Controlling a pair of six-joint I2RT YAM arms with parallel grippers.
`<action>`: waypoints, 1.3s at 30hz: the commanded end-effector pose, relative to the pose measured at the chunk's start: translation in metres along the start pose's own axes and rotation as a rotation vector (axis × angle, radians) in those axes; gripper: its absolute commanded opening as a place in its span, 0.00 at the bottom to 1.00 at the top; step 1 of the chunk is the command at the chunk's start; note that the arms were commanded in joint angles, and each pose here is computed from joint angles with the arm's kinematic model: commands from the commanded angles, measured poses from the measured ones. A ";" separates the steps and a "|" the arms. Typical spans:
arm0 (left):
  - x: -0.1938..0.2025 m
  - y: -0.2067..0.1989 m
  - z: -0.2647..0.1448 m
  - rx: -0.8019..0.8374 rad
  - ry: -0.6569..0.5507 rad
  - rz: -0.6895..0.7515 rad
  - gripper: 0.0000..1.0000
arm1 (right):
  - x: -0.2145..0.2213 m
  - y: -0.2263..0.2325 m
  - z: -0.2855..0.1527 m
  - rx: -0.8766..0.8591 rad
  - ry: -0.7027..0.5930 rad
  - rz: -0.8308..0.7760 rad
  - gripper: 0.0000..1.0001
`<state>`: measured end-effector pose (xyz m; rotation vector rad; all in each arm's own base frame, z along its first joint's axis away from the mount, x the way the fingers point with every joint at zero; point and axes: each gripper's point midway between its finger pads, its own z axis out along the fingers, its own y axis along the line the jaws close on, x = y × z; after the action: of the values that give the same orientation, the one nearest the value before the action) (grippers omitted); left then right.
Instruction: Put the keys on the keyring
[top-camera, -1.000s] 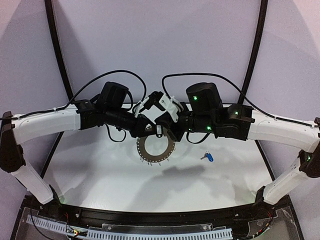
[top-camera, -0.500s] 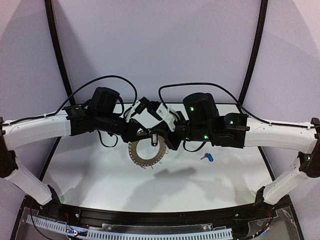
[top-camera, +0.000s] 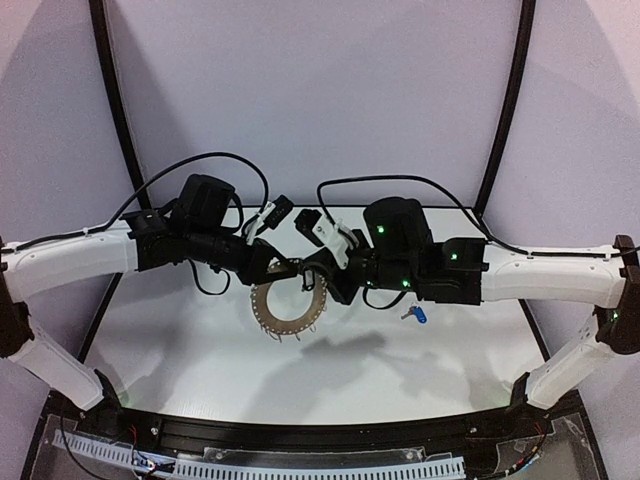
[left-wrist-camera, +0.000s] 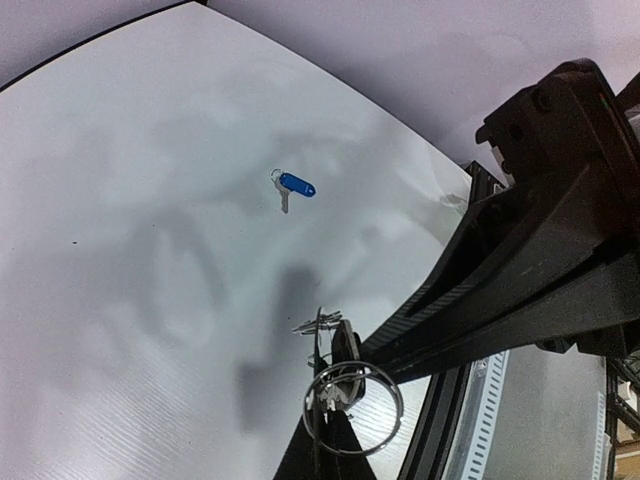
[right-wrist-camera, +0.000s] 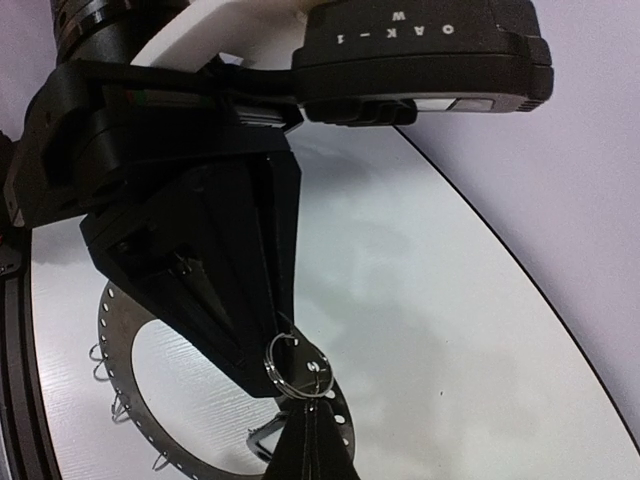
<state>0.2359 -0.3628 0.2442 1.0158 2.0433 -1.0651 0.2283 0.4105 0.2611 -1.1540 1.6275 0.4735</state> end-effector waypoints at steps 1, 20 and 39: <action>-0.052 -0.055 -0.028 0.177 -0.167 0.120 0.01 | 0.020 0.014 0.014 -0.065 0.030 0.040 0.00; 0.003 -0.056 -0.012 0.265 0.011 0.178 0.11 | -0.047 -0.032 -0.033 0.076 -0.071 0.215 0.00; 0.005 -0.083 -0.051 0.311 -0.026 0.402 0.99 | -0.048 0.003 -0.061 -0.316 -0.071 -0.044 0.00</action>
<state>0.1696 -0.3625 0.2544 1.4537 1.7798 -1.2411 0.2183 0.3857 0.3083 -1.2442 1.6338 0.6890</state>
